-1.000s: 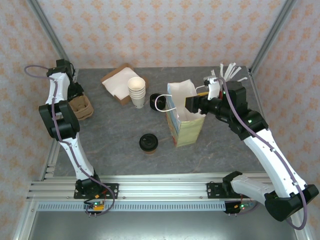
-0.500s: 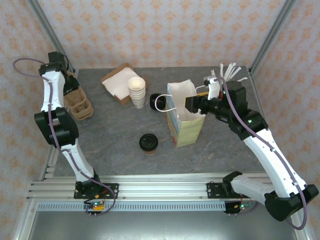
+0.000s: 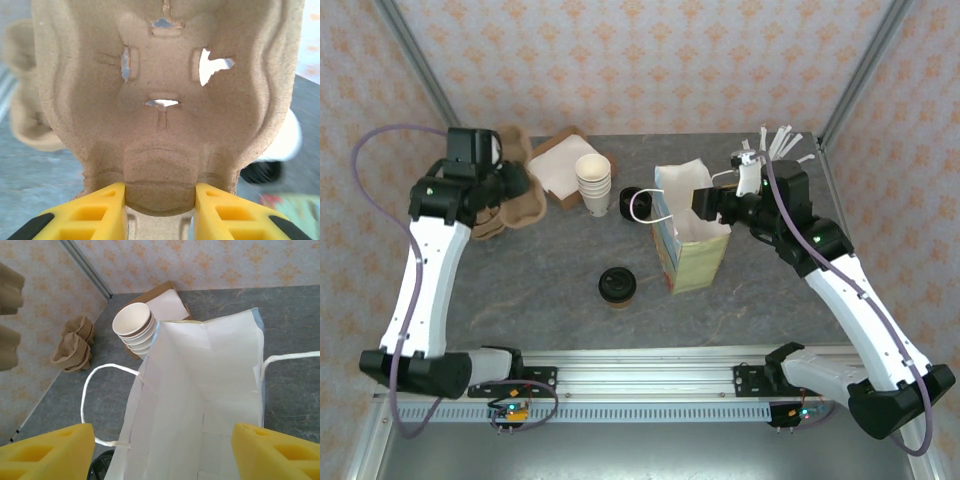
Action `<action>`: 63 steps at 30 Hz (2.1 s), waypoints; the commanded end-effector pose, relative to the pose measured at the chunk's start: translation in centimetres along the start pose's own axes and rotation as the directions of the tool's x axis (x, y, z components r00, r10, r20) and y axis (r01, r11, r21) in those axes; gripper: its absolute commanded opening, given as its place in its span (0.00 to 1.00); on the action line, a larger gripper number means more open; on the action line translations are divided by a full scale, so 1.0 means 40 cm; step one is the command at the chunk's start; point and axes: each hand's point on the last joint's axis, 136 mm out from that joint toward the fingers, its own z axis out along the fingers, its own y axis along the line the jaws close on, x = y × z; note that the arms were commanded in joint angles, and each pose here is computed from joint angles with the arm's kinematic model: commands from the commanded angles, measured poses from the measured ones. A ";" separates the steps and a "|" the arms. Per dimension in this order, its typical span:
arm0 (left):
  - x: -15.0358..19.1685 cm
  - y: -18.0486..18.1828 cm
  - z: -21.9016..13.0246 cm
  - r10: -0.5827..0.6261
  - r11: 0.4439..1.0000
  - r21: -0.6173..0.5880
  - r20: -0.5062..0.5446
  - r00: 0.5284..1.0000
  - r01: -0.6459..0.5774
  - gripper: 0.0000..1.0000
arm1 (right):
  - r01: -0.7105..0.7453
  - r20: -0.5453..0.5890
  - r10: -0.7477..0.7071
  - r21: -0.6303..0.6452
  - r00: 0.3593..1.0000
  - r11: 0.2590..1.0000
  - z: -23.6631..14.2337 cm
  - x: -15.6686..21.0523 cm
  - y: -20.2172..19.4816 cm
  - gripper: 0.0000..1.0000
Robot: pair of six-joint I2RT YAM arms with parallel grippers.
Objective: Pack the takeout coffee
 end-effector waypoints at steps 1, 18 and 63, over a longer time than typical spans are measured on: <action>0.034 -0.057 -0.020 -0.010 0.999 0.032 -0.005 1.000 0.011 0.34 | -0.011 0.040 0.009 0.065 0.999 0.998 -0.029 -0.041 -0.011 0.73; 0.159 -0.082 -0.029 0.224 0.972 0.089 -0.092 0.970 -0.216 0.33 | 0.063 0.002 -0.064 0.145 0.998 0.987 -0.098 -0.056 -0.018 0.73; 0.625 0.084 0.307 0.043 0.970 -0.195 -0.450 0.892 -0.146 0.38 | 0.198 -0.119 -0.210 -0.103 0.970 0.975 0.036 -0.009 0.191 0.70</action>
